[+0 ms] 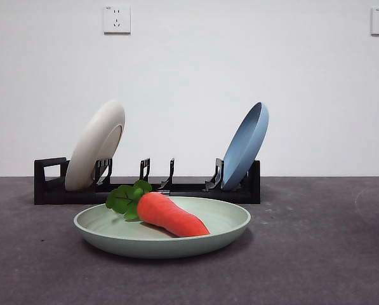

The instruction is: Take the green plate from the plate rack,put the plate on the table,take the carrot from the table,put the carrot in the plate

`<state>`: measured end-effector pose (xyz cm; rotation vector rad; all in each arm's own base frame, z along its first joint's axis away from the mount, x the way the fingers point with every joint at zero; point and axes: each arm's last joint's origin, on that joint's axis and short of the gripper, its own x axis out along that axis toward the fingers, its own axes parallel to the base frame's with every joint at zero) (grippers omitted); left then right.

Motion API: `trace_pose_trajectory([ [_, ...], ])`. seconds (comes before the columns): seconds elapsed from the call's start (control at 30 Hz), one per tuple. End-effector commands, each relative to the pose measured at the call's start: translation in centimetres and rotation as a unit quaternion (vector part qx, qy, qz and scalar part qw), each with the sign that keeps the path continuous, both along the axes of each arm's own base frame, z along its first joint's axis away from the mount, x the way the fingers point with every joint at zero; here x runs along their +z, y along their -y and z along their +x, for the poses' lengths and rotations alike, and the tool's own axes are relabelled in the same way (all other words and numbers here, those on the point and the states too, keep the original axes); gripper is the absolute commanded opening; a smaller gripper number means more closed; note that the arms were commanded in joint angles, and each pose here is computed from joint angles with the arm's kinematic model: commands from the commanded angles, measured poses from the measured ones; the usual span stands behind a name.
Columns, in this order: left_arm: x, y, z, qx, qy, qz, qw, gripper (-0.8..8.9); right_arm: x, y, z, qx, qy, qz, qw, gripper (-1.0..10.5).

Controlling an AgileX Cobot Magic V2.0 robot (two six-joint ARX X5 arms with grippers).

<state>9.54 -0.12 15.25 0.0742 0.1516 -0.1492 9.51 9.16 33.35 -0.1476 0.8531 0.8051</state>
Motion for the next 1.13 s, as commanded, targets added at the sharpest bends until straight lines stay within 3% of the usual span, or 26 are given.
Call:
trace_pose_trajectory([
  [0.03,-0.4,0.0,0.1,0.002,-0.004,-0.003,1.0,-0.03,0.6,1.4,0.0,-0.028,0.066,0.005,0.997,0.0],
  [0.13,-0.4,0.0,0.1,0.002,-0.004,-0.003,1.0,-0.03,1.2,3.1,0.2,-0.082,0.121,0.063,0.987,0.0],
  [0.2,-0.4,0.0,0.1,0.002,-0.004,-0.003,1.0,-0.03,0.8,4.5,-0.2,-0.115,0.149,0.082,0.979,0.0],
  [0.4,-0.4,0.0,0.1,0.002,-0.004,-0.003,1.0,-0.03,-2.5,7.4,-1.1,-0.217,0.262,0.061,0.938,0.0],
  [0.5,-0.4,0.0,0.1,0.002,-0.004,-0.003,1.0,-0.03,-4.9,7.9,-1.0,-0.24,0.322,0.075,0.913,0.0],
  [0.63,-0.4,0.0,0.1,0.002,-0.004,-0.003,1.0,-0.03,-8.8,8.0,-0.7,-0.246,0.366,0.091,0.893,0.0],
  [0.73,-0.4,0.0,0.1,0.002,-0.004,-0.003,1.0,-0.03,-11.9,8.0,-0.4,-0.259,0.369,0.086,0.889,0.0],
  [0.9,-0.4,0.0,0.1,0.002,-0.004,-0.003,1.0,-0.03,-16.2,8.1,-0.2,-0.288,0.332,0.101,0.893,0.0],
  [1.13,-0.4,0.0,0.1,0.002,-0.004,-0.003,1.0,-0.03,-18.4,8.1,0.0,-0.304,0.299,0.12,0.897,0.0],
])
